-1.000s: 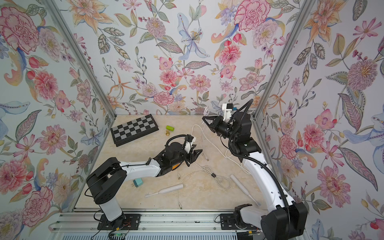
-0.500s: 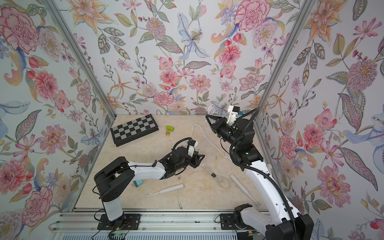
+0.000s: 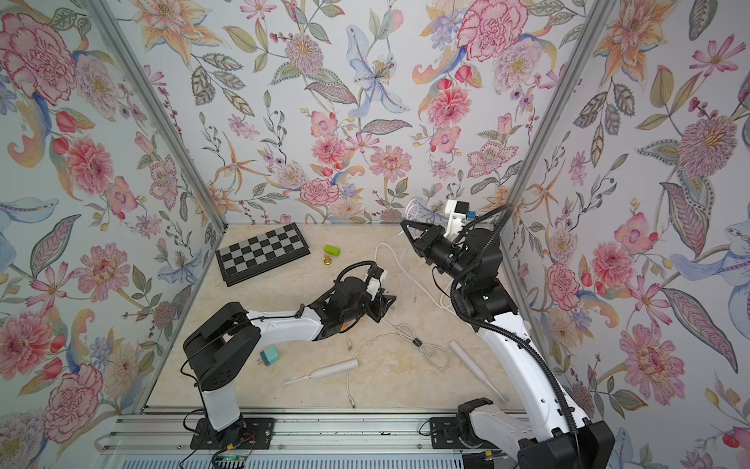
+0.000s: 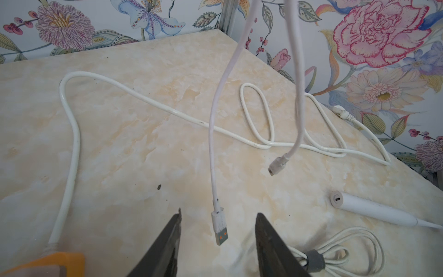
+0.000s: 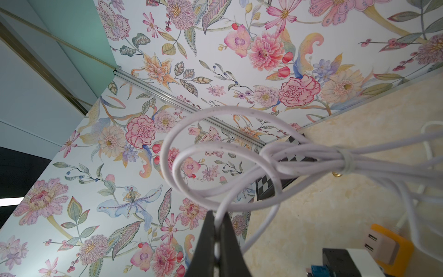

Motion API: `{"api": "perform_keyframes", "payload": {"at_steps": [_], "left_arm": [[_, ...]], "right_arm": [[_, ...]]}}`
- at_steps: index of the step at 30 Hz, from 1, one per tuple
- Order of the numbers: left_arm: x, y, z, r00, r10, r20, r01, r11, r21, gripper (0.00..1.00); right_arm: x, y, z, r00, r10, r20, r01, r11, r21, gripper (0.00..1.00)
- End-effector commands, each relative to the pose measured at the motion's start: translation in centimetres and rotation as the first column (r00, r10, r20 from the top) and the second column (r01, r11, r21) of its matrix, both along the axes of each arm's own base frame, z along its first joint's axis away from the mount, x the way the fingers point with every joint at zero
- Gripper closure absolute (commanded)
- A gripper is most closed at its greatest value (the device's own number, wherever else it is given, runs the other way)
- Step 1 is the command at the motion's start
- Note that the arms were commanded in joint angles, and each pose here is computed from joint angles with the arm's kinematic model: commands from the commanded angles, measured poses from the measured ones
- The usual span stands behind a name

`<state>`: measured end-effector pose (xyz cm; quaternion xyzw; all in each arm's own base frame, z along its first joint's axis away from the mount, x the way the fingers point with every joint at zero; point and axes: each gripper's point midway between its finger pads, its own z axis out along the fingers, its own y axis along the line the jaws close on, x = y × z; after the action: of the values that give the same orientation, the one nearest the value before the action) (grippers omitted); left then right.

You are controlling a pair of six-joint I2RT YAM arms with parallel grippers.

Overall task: Charge the electric toothbrush
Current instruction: Pick up the charging cable from the center of the board.

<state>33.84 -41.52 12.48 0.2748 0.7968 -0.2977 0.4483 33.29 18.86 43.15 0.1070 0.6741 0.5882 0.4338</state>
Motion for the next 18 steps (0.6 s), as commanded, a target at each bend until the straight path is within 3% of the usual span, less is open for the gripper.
{"api": "perform_keyframes", "payload": {"at_steps": [1, 7, 14, 18], "left_arm": [[0.0, -0.7, -1.6, 0.999, -0.045, -0.017, 0.046, 0.998, 0.034, 0.51], [0.1, -0.9, -2.6, 0.998, -0.051, -0.036, 0.052, 0.998, 0.021, 0.61], [0.1, -0.7, -2.7, 0.997, -0.065, -0.042, 0.064, 0.998, -0.008, 0.83], [0.4, -0.7, -3.2, 0.996, -0.069, -0.063, 0.069, 0.998, -0.004, 0.81]], "right_arm": [[-0.7, 0.0, 2.7, 0.996, 0.014, 0.089, -0.015, 1.0, 0.004, 1.0], [-1.1, -0.2, 3.5, 0.993, 0.009, 0.115, -0.009, 1.0, 0.005, 1.0], [-1.2, -0.5, 3.3, 0.994, 0.001, 0.112, 0.0, 1.0, -0.007, 1.0], [-1.3, -0.7, 3.7, 0.993, -0.009, 0.12, 0.009, 1.0, -0.003, 1.0]]}}
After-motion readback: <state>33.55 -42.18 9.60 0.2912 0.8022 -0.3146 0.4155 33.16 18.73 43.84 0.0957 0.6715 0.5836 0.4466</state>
